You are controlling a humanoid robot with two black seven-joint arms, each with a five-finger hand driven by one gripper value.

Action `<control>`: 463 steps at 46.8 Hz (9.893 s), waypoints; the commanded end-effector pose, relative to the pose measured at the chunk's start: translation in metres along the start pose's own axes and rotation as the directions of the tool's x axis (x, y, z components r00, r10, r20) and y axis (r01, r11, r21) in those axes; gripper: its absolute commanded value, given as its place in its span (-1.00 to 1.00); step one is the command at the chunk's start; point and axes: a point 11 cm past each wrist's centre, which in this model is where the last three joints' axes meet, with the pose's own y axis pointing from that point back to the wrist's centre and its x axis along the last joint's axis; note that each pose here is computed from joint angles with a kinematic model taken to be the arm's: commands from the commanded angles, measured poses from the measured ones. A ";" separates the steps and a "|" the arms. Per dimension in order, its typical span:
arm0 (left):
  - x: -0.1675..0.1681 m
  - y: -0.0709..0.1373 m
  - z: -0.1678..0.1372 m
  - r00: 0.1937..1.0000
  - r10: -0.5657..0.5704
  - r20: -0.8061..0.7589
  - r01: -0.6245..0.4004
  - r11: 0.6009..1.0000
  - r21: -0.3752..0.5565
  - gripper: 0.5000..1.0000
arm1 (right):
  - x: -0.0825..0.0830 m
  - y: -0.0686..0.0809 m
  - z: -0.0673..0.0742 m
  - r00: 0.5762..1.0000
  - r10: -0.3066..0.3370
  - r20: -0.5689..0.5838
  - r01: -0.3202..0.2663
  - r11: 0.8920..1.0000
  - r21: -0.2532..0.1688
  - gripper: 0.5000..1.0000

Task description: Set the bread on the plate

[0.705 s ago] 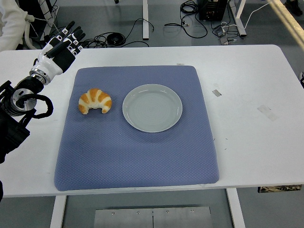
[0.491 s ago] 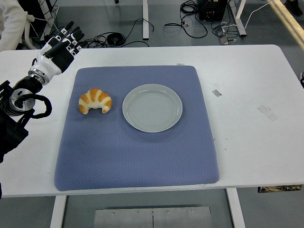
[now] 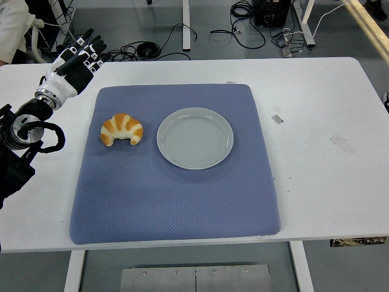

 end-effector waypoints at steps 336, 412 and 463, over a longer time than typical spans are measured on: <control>-0.037 0.031 0.046 0.411 -0.477 0.776 -0.163 0.800 0.578 0.97 | 0.000 0.000 0.000 1.000 0.000 0.001 0.000 1.000 0.000 1.00; -0.031 0.027 -0.016 0.301 -0.559 0.772 -0.239 0.740 0.629 0.94 | 0.000 0.000 0.000 1.000 0.000 0.001 0.000 1.000 0.000 1.00; -0.031 0.028 -0.016 0.291 -0.556 0.779 -0.250 0.741 0.623 -0.03 | 0.000 0.000 0.000 1.000 0.000 0.000 0.000 1.000 0.000 1.00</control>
